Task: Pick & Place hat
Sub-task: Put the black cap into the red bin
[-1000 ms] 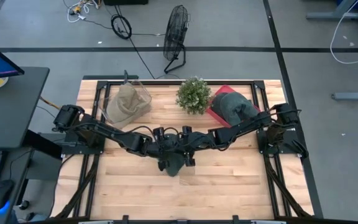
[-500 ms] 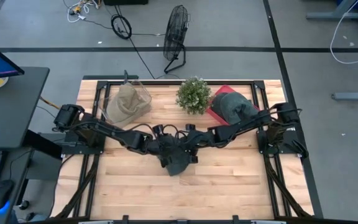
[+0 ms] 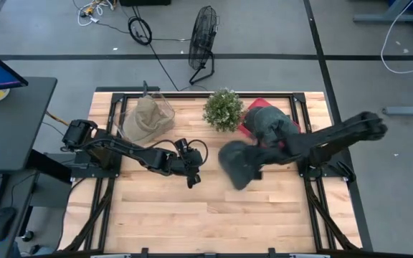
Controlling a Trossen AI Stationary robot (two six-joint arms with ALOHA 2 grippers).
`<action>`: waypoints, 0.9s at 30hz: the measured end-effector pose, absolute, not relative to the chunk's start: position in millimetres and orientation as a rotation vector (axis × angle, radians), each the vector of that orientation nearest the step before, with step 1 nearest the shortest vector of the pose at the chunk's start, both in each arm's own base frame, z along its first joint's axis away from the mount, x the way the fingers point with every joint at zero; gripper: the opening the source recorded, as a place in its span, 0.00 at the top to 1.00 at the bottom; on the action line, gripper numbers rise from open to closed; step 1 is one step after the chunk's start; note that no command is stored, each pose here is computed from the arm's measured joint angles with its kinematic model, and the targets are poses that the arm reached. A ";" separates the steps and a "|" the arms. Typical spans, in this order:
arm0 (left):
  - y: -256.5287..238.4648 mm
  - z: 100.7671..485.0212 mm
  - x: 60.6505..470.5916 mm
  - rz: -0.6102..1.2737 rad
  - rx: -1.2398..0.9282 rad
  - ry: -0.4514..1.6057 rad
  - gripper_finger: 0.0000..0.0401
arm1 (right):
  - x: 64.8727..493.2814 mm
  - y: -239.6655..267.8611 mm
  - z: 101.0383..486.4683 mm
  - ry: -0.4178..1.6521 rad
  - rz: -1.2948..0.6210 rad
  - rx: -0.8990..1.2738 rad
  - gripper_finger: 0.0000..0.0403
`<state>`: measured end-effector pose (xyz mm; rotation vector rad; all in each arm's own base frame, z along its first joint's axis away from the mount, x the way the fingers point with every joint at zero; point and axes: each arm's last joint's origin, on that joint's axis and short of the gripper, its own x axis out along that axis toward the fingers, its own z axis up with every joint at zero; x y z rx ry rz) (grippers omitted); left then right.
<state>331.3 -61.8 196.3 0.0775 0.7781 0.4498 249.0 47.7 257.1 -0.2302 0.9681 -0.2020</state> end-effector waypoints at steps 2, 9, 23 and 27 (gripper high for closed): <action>-61.8 196.5 331.3 0.450 0.077 0.778 0.53 | 226.1 43.8 274.7 0.945 -0.259 -0.281 0.98; -61.8 196.4 331.2 0.451 0.075 0.778 0.55 | 160.7 22.0 312.2 0.907 -0.375 -0.528 0.98; -61.8 196.4 331.2 0.448 0.082 0.780 0.55 | 130.9 -16.7 310.6 1.172 -0.506 -0.617 0.98; -61.8 196.5 331.2 0.448 0.081 0.779 0.55 | 132.9 -28.8 307.5 1.222 -0.527 -0.523 0.98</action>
